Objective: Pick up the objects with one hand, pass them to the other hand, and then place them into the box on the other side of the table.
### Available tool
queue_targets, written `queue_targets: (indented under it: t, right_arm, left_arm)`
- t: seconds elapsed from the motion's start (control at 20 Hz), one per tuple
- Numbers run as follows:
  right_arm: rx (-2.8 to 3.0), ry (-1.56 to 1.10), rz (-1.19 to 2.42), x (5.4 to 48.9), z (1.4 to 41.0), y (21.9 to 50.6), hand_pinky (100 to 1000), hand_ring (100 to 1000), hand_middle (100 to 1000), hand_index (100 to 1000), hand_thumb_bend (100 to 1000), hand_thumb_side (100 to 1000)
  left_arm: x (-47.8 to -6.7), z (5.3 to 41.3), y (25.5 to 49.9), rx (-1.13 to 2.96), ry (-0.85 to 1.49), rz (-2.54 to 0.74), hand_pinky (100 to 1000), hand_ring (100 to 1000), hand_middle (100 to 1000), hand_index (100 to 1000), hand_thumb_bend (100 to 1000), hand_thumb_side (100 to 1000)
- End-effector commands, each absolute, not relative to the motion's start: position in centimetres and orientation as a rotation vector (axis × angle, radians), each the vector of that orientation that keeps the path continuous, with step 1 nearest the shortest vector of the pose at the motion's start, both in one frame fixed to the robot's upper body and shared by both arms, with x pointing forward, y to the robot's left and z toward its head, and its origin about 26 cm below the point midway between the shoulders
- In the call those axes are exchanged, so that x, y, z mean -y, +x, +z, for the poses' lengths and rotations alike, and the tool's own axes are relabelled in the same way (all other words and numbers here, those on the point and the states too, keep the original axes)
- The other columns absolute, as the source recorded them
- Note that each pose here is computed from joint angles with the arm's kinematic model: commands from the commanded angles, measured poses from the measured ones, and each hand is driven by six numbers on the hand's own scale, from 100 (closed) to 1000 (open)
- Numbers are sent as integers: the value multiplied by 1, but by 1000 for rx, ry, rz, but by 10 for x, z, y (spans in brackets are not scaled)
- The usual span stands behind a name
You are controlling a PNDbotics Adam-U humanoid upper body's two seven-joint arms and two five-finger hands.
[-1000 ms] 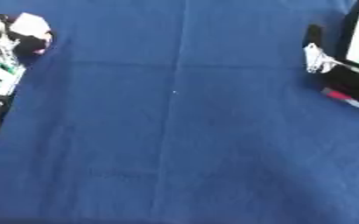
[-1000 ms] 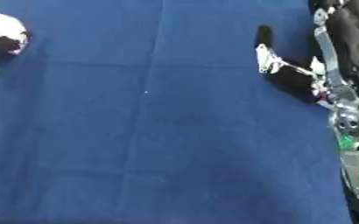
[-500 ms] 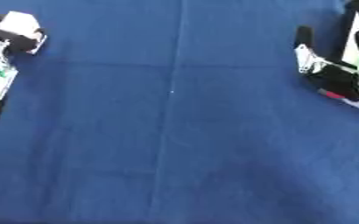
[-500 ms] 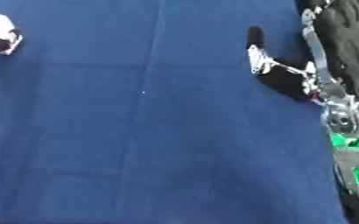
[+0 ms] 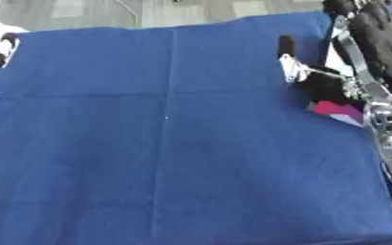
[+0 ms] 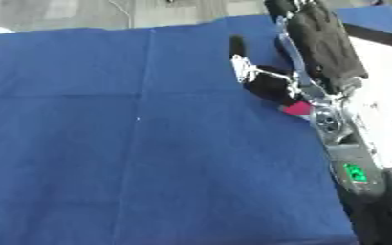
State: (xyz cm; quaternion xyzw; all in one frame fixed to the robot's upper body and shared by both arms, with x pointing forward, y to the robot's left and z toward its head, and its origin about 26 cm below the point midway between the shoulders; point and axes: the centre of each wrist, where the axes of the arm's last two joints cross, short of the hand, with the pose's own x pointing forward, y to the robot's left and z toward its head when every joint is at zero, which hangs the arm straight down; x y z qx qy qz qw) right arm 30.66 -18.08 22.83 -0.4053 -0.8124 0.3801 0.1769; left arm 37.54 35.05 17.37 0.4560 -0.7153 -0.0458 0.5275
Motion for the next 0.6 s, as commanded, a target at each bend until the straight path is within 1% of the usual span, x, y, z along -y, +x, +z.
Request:
queue_targets:
  t: [0.05,0.25,0.6]
  right_arm:
    - [2330,-1157,1093,186,235,303,690,873,819,961,100,306]
    - [2334,-1127,1118,186,235,303,694,875,822,962,100,299]
    - [2323,-998,1188,177,236,301,681,900,825,988,100,286]
  left_arm:
    - [-313,192,363,1863,965,-137,458,305,281,472,376,225]
    - [-264,186,357,1960,748,-177,459,310,284,472,380,212]
    - [-193,174,362,2051,416,-276,473,323,296,481,384,210]
